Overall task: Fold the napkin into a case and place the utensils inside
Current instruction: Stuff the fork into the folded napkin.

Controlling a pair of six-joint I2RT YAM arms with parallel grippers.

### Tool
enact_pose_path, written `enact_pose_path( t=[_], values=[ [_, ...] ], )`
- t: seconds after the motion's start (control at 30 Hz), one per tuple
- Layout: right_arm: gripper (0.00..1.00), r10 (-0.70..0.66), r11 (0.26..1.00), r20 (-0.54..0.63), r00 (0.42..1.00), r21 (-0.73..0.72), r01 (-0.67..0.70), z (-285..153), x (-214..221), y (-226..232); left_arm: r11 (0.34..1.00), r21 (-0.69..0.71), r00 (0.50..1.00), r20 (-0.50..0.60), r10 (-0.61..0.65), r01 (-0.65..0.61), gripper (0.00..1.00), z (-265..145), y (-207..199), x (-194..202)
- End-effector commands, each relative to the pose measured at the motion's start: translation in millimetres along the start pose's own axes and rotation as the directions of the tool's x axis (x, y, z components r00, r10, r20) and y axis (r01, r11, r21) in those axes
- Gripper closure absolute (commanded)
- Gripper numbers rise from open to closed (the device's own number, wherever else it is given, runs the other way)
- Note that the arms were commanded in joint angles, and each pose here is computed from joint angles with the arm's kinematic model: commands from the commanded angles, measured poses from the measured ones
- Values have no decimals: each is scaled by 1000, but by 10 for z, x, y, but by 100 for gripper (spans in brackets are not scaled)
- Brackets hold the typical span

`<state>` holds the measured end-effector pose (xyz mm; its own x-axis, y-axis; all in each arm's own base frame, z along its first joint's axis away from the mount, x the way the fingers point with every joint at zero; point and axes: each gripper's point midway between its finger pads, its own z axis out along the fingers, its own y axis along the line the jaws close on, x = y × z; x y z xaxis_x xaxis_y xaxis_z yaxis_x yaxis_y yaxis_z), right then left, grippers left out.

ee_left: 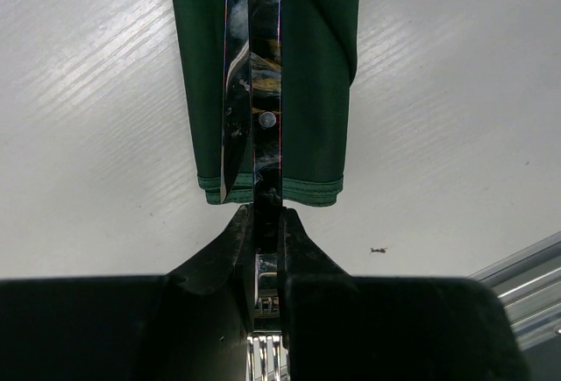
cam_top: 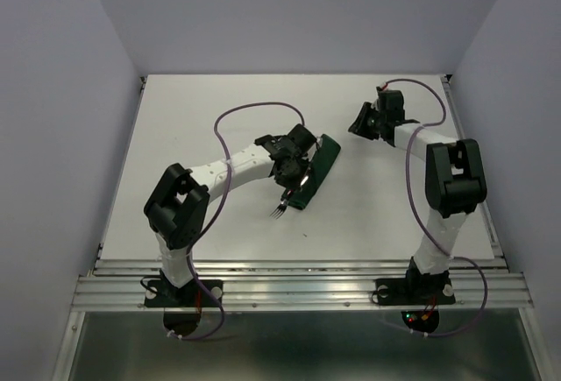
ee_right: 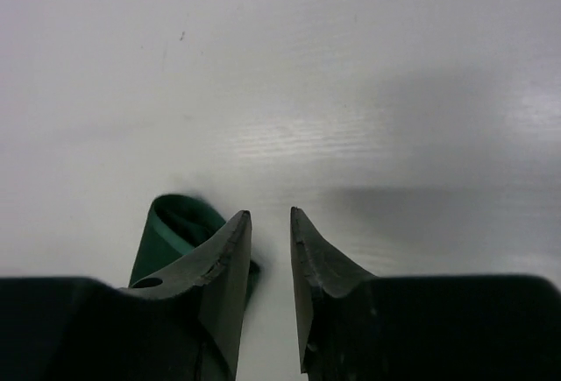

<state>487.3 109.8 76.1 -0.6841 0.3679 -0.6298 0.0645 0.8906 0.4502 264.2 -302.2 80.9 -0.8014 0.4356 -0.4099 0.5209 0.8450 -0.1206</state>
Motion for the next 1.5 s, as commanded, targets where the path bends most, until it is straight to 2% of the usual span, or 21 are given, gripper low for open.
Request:
enact_pose_path(
  t=[0.0,0.03,0.1,0.33,0.8,1.47],
  values=[
    [76,18,998,17,1000,-62,-17,362,-166,190,1000,25,1000,23,14,-14,100,-29,-25,-56],
    [78,18,996,35,999,-83,-15,410,-297,270,1000,23,1000,17,11,-12,100,-6,-7,-53],
    [78,12,997,-21,1000,-77,-14,563,-132,302,1000,21,1000,12,14,-14,100,11,-9,-48],
    [78,-3,995,-60,998,-101,-3,717,-5,421,1000,7,999,-34,19,-19,100,101,30,29],
    [78,-47,993,-86,995,-113,38,736,181,549,999,33,997,-69,33,-30,100,239,-10,82],
    [78,-62,993,-119,991,-110,49,699,458,547,995,88,997,-57,43,-38,100,351,-170,-146]
  ],
)
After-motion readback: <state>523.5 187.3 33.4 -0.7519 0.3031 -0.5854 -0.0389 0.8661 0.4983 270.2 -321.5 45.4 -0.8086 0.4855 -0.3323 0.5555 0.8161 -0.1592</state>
